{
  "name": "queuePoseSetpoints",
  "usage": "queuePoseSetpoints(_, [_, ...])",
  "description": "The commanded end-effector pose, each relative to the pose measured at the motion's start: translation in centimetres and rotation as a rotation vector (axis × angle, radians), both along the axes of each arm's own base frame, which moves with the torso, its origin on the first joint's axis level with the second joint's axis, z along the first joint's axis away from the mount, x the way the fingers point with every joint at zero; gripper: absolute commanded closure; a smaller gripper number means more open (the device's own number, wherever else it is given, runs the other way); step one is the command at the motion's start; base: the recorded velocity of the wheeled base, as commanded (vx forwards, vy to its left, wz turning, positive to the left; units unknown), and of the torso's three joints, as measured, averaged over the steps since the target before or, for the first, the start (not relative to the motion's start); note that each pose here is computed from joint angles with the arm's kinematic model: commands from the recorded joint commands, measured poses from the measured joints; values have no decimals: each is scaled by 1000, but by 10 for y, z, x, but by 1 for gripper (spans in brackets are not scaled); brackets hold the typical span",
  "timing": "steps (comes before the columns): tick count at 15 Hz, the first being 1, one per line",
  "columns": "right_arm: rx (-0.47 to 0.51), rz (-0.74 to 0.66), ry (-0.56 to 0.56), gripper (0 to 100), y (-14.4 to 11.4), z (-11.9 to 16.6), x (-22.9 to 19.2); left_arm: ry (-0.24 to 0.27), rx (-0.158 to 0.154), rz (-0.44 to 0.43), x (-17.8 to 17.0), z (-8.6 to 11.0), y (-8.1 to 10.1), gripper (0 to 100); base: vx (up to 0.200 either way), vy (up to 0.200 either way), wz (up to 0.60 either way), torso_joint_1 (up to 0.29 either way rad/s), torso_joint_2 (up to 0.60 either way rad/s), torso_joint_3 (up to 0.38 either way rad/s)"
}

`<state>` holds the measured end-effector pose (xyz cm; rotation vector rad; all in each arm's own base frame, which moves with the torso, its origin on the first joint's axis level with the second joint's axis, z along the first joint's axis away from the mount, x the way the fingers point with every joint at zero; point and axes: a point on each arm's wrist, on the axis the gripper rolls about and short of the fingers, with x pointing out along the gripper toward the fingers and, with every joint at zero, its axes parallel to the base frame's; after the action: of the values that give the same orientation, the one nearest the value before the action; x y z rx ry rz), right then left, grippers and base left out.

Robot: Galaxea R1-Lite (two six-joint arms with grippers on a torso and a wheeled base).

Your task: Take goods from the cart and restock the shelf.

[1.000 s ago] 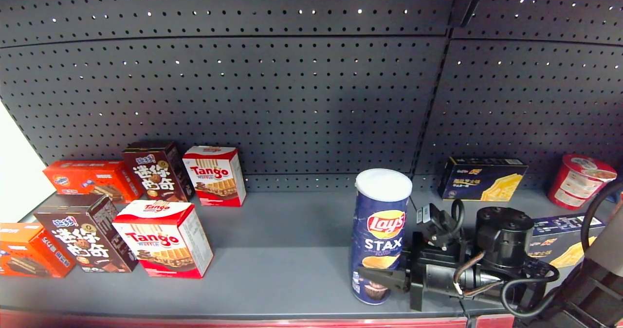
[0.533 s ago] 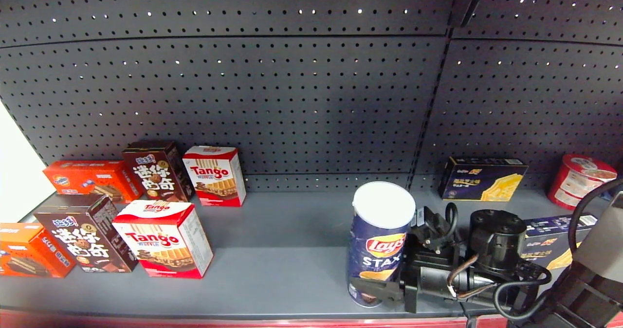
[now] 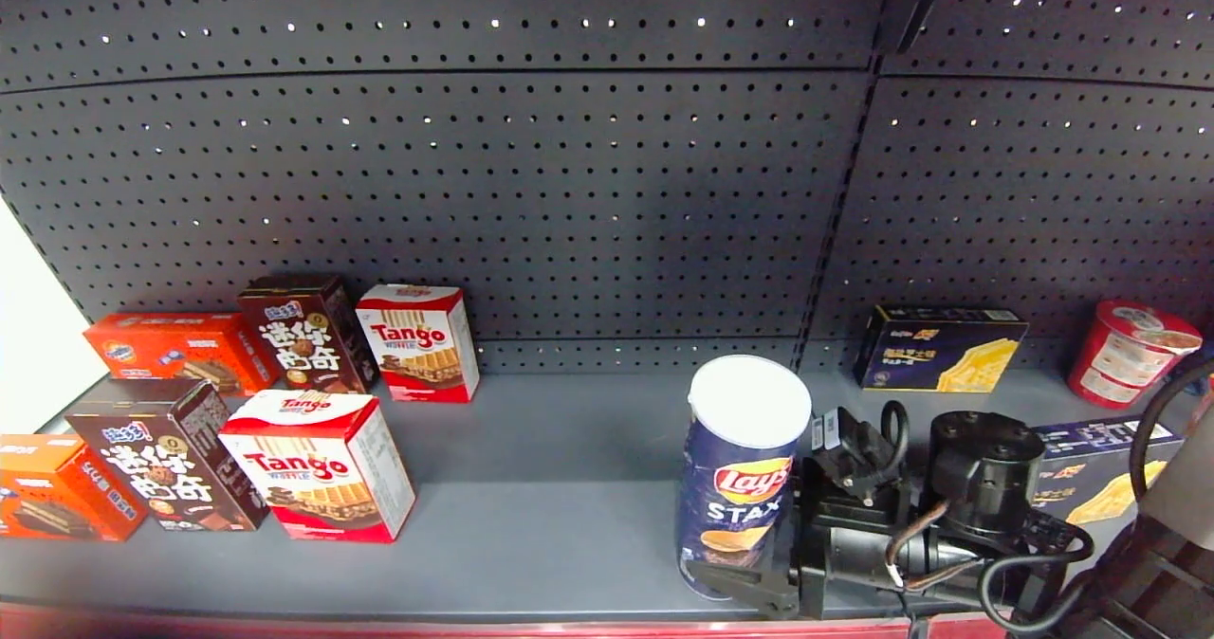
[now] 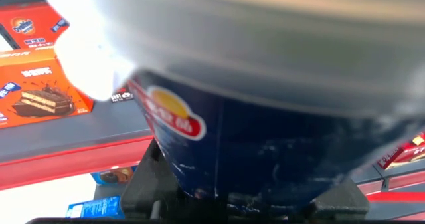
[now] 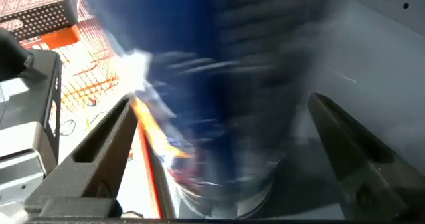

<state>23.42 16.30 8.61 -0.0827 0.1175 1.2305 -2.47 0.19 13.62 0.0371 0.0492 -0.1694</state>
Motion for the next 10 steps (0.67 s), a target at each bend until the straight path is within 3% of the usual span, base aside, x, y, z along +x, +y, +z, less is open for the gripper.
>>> queuePoseSetpoints(1, [14,8,-23,0,-6,12,-11,-6,-1,0,-1,-1,0,100,0,0,0,0,0,0])
queuePoseSetpoints(7, [43,20,-65,0,-28,42,-51,-6,-1,-3,-1,-3,0,100,0,0,0,0,0,0])
queuePoseSetpoints(10, [33,-82,-59,0,-57,56,-58,-12,-2,-8,-2,-2,0,100,0,0,0,0,0,0])
